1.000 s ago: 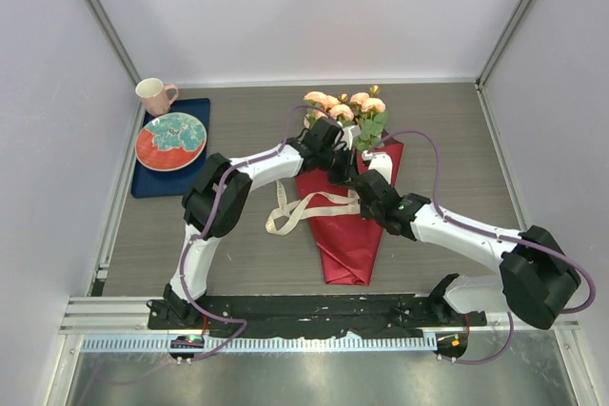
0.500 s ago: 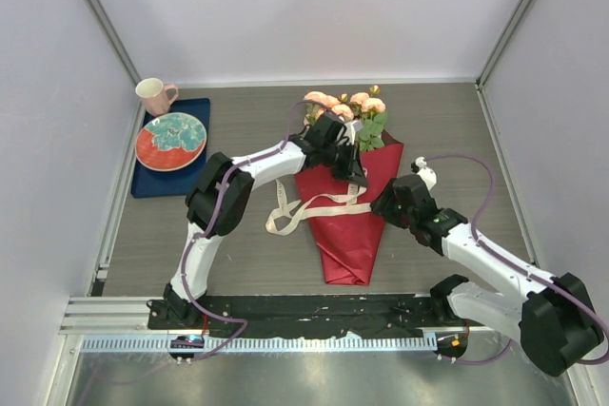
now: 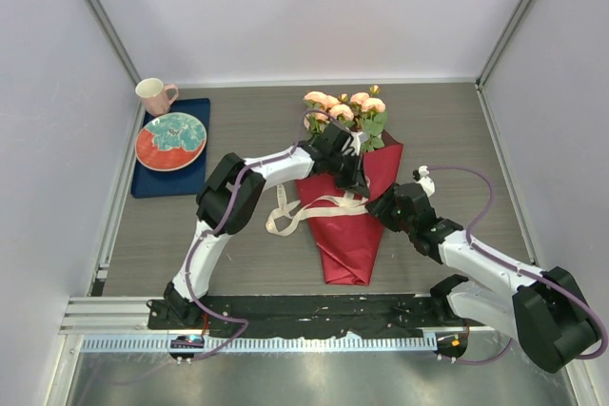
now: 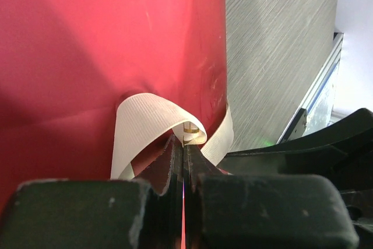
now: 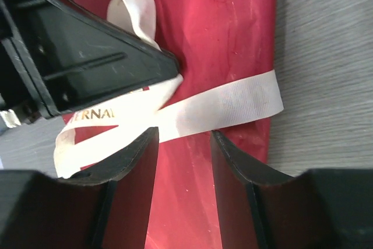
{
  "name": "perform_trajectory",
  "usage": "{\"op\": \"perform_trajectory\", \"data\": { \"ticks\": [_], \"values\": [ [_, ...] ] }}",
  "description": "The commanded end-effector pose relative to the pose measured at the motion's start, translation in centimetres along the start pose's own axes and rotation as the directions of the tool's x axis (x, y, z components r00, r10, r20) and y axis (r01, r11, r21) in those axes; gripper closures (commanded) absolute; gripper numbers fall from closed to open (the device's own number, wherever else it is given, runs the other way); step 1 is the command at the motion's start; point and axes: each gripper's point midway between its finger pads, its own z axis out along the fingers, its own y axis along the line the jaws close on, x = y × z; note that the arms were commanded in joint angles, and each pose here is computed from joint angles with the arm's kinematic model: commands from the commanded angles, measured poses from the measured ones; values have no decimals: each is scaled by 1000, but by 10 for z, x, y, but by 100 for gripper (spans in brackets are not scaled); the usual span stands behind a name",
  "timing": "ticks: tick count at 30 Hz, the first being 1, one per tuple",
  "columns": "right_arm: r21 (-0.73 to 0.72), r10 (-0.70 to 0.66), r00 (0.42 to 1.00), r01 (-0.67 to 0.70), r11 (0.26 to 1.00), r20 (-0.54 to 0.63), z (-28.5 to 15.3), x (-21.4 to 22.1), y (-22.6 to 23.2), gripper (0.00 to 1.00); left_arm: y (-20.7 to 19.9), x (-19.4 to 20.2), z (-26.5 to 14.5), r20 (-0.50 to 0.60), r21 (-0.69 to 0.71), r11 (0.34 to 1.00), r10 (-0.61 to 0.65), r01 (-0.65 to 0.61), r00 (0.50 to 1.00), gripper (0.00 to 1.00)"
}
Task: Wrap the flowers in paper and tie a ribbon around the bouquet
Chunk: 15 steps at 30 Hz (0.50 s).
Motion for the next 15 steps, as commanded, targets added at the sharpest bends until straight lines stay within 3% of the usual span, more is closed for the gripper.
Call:
{"op": "perform_trajectory", "data": {
  "ticks": [1, 10, 15],
  "values": [
    [-124, 69, 993, -56, 991, 97, 0, -23, 27, 53, -5, 8, -1, -23, -10, 999, 31, -32, 999, 99],
    [-223, 73, 984, -36, 974, 160, -1, -32, 40, 55, 3, 17, 0, -55, -48, 998, 35, -38, 998, 98],
    [-239, 61, 983, -17, 971, 176, -3, -33, 38, 57, 4, 24, 0, -98, -38, 999, 28, -32, 995, 90]
  ]
}}
